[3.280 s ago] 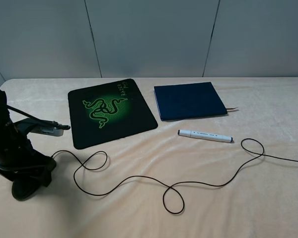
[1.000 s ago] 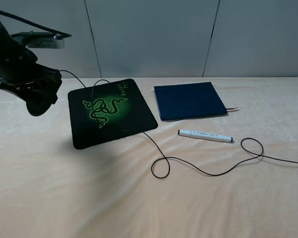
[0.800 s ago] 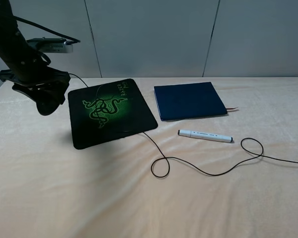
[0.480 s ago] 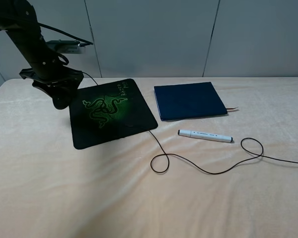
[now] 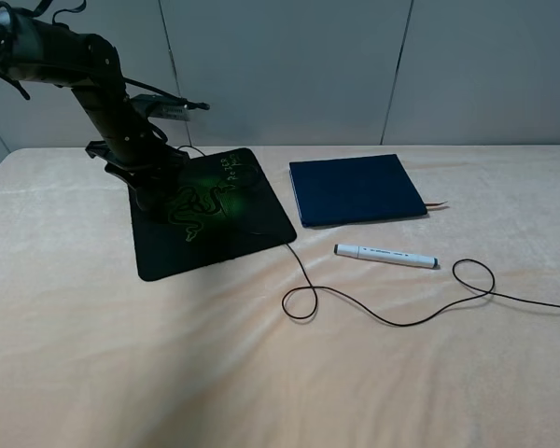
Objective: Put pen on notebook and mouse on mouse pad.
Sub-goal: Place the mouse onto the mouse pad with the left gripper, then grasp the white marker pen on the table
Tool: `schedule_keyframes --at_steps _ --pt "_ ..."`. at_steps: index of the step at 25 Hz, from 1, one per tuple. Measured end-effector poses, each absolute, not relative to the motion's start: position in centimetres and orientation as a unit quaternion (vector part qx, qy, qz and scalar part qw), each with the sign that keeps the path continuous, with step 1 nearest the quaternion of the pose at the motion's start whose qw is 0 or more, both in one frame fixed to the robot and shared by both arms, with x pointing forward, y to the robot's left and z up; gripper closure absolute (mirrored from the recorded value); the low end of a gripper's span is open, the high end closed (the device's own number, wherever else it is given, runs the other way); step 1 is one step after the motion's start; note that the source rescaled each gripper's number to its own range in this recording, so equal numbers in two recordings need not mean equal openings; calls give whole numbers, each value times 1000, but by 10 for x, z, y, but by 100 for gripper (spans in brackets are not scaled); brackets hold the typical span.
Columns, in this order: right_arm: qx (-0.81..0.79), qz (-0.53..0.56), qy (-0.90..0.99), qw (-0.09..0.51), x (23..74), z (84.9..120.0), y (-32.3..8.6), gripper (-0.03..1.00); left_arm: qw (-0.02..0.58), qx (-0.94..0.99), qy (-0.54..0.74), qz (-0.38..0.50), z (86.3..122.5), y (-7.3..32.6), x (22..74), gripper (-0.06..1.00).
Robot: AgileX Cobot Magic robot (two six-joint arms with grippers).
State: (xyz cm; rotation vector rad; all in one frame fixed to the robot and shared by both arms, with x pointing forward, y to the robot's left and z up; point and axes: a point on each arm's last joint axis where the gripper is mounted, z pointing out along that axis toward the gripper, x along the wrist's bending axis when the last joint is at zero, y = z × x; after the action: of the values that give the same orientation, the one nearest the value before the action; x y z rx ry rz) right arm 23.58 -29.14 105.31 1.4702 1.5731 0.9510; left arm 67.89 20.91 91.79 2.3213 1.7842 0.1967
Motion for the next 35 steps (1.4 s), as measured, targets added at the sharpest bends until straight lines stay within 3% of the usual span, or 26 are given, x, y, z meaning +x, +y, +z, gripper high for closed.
schedule_keyframes --at_steps 10,12,14,15,16,18,27,35 --pt "577 373 617 384 236 1053 -291 -3 105 787 605 68 914 209 681 91" --pt "577 373 617 384 236 1053 -291 -3 105 787 604 68 915 209 681 70" --pt "577 373 617 384 236 1053 -291 -3 106 787 604 69 915 209 681 38" --pt "577 373 617 384 236 1053 -291 -3 107 786 604 70 915 209 681 27" --pt "577 373 617 384 236 1053 -291 -3 108 786 604 71 915 209 681 17" --pt "577 373 617 384 236 1053 -291 -3 107 786 604 70 915 209 681 7" --pt "577 373 617 384 236 1053 -291 -3 89 789 605 54 926 210 676 2" --pt "577 373 617 384 236 1053 -291 -3 99 790 601 60 997 214 654 2"
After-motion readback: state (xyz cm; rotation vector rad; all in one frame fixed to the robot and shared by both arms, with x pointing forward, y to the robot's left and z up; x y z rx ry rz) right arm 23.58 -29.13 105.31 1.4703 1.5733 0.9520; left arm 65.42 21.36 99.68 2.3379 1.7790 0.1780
